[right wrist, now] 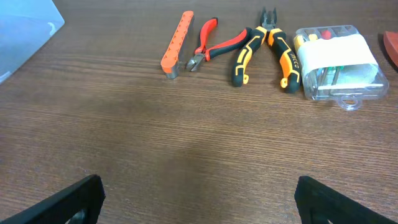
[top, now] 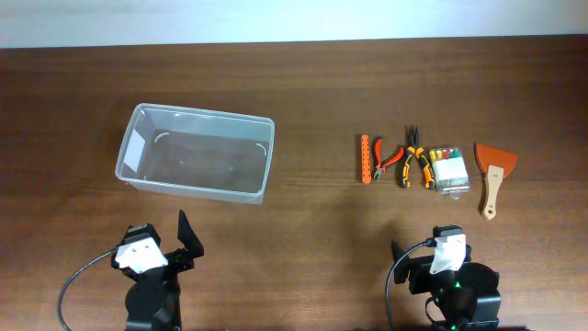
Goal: Pack container
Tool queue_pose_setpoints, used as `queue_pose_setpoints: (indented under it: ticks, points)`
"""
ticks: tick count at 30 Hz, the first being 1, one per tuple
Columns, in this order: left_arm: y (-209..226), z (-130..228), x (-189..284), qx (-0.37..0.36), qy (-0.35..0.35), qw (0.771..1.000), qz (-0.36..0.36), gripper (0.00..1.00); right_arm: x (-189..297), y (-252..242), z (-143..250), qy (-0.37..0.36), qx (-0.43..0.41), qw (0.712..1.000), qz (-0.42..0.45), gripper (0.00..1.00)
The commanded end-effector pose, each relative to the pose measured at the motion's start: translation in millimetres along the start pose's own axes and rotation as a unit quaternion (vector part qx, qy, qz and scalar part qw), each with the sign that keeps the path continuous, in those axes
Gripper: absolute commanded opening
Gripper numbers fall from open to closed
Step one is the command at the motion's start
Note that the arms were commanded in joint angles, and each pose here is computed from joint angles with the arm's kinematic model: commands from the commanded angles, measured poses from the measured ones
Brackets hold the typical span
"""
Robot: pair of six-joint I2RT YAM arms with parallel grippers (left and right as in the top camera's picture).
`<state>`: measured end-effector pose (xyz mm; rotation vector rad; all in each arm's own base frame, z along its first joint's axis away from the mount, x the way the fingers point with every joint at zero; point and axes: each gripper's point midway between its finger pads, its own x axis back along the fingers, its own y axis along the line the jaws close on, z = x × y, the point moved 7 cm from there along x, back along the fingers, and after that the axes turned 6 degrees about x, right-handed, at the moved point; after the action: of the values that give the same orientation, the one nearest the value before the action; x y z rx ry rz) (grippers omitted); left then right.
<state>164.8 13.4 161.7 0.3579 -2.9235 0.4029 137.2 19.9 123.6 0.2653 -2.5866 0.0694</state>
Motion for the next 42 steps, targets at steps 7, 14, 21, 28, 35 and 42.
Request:
queue_pose_setpoints:
  ticks: [7, 14, 21, 28, 35, 42]
  points:
    - [0, 1, 0, -0.005, 0.0, 1.0, 0.0, 0.99, 1, -1, -19, -0.059, -0.009, 0.998, 0.001, 0.98]
    - [0, 1, 0, -0.005, 0.0, 1.0, 0.0, 0.99, 3, 2, -35, -0.105, -0.022, 0.994, -0.019, 0.98]
    - [0, 1, 0, -0.005, 0.0, 1.0, 0.0, 0.99, 28, 22, -88, -0.232, -0.067, 0.96, -0.141, 0.98]
    - [0, 1, 0, -0.005, 0.0, 1.0, 0.0, 0.99, 56, 9, -166, -0.211, -0.021, 0.975, -0.07, 0.98]
    - [0, 1, 0, -0.005, 0.0, 1.0, 0.0, 0.99, 36, -16, -276, -0.028, 0.008, 1.0, -0.009, 0.98]
    - [0, 1, 0, -0.005, 0.0, 1.0, 0.0, 0.99, -31, 2, -334, 0.088, -0.047, 0.979, -0.175, 0.98]
